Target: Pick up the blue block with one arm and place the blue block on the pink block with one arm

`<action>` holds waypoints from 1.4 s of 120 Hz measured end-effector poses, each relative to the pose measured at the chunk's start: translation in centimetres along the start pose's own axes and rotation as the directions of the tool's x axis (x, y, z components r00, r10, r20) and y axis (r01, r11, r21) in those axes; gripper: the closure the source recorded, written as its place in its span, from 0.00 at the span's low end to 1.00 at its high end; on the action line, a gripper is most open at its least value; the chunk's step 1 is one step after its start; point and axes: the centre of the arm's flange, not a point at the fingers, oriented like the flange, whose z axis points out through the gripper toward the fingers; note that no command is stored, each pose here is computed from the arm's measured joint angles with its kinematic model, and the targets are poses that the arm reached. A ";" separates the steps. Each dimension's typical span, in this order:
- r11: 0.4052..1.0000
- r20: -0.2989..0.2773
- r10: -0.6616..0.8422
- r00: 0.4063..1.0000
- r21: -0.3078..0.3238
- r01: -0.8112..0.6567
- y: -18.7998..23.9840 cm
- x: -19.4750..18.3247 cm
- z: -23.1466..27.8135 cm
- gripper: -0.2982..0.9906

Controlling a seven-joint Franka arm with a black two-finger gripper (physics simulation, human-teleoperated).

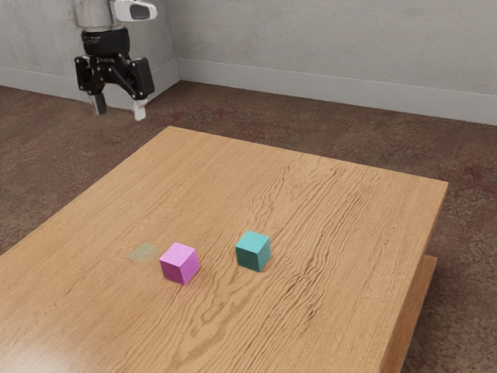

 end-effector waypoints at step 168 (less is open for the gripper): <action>0.999 -0.180 0.001 0.984 0.034 0.005 13.8 16.4 36.4 0.23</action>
